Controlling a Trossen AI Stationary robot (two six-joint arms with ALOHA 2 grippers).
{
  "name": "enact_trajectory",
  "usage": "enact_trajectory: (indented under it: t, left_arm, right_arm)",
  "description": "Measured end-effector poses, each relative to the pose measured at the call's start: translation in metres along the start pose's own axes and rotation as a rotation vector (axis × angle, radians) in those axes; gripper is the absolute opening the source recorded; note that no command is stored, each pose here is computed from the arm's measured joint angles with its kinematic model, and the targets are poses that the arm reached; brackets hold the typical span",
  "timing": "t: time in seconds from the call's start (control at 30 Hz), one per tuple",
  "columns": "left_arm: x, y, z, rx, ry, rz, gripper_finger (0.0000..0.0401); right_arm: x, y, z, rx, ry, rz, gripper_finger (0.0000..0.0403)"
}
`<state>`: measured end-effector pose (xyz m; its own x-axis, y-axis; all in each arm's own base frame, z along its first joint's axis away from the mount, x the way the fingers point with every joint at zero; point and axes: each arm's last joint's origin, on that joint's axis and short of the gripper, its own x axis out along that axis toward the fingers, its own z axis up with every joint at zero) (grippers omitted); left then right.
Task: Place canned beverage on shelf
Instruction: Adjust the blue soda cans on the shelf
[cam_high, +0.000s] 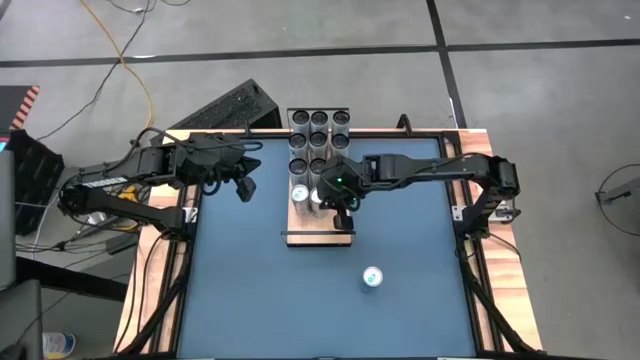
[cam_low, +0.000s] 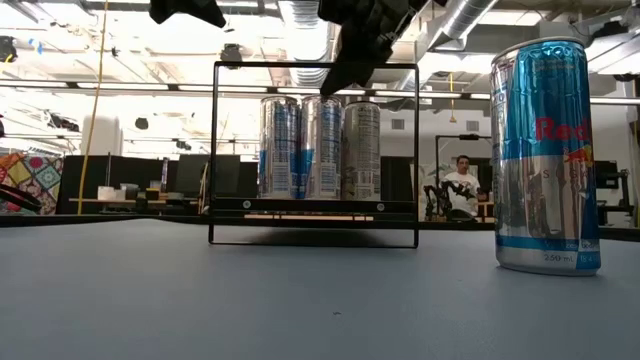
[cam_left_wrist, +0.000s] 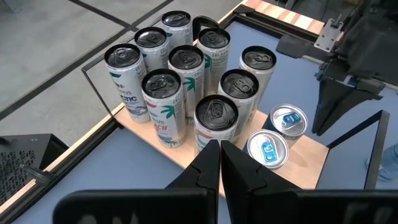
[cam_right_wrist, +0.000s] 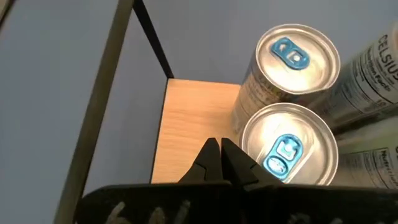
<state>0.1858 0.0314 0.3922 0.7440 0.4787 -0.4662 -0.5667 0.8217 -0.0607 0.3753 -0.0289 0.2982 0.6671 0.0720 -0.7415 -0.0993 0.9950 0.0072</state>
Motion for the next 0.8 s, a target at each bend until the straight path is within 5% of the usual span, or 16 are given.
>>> enact_trajectory:
  t: [0.8]
  left_arm:
    - [0.0000, 0.0000, 0.0000, 0.007, 0.000, 0.000, 0.0000]
  right_arm:
    - [-0.0002, -0.0028, 0.0004, -0.024, 0.005, -0.088, 0.0000]
